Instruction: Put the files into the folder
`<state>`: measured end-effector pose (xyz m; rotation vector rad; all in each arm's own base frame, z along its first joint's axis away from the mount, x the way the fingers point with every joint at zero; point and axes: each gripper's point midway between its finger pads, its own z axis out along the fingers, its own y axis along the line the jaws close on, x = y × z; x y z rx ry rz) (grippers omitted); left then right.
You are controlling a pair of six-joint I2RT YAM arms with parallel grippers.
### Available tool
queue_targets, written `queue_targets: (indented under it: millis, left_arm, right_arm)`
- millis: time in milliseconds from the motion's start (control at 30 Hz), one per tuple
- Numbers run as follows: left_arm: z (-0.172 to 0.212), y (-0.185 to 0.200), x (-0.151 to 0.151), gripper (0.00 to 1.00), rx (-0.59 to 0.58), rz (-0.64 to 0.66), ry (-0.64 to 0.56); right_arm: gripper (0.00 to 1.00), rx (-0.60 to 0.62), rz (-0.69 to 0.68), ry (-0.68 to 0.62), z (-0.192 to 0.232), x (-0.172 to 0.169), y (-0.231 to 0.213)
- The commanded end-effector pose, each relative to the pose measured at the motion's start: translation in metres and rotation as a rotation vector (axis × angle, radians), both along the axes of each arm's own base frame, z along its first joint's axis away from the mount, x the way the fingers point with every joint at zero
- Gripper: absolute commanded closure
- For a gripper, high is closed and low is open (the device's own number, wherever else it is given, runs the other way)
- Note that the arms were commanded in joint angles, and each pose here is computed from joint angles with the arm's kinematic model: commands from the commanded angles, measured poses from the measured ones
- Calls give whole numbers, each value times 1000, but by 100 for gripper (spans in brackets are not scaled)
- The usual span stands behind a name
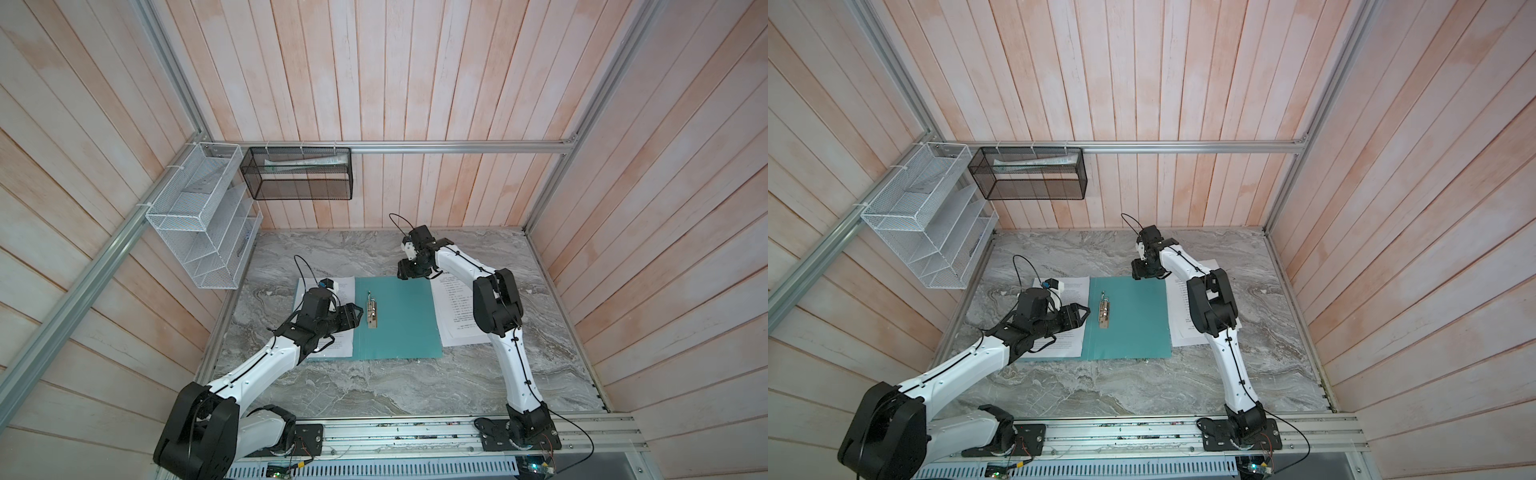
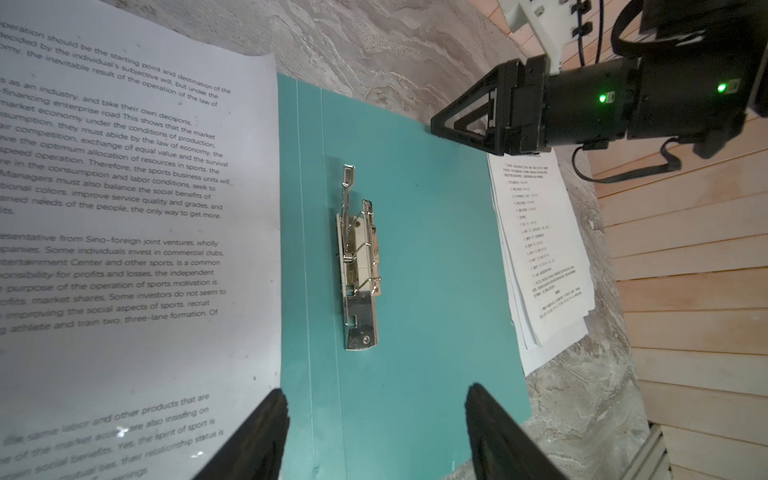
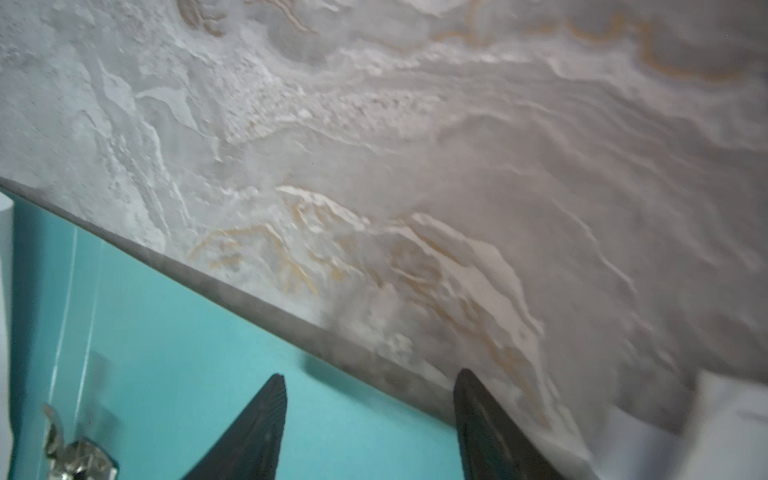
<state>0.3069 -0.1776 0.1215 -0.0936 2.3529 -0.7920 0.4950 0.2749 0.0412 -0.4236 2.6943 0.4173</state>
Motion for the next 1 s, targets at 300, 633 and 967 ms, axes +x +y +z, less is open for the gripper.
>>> queue_targets:
  millis: [300,633,967]
  left_arm:
    - [28,-112,37,23,-74,-200,-83]
    - [-10,-213,55,22,-73,-394,-34]
    - [-29,-245,68,22,-136,-460,9]
  right_arm:
    - [25,94,-520,-221,76,-51,-208]
    - [20,162,-753,-135,29,-61,-316]
    - [25,446,-665,17,-10,-61,-295]
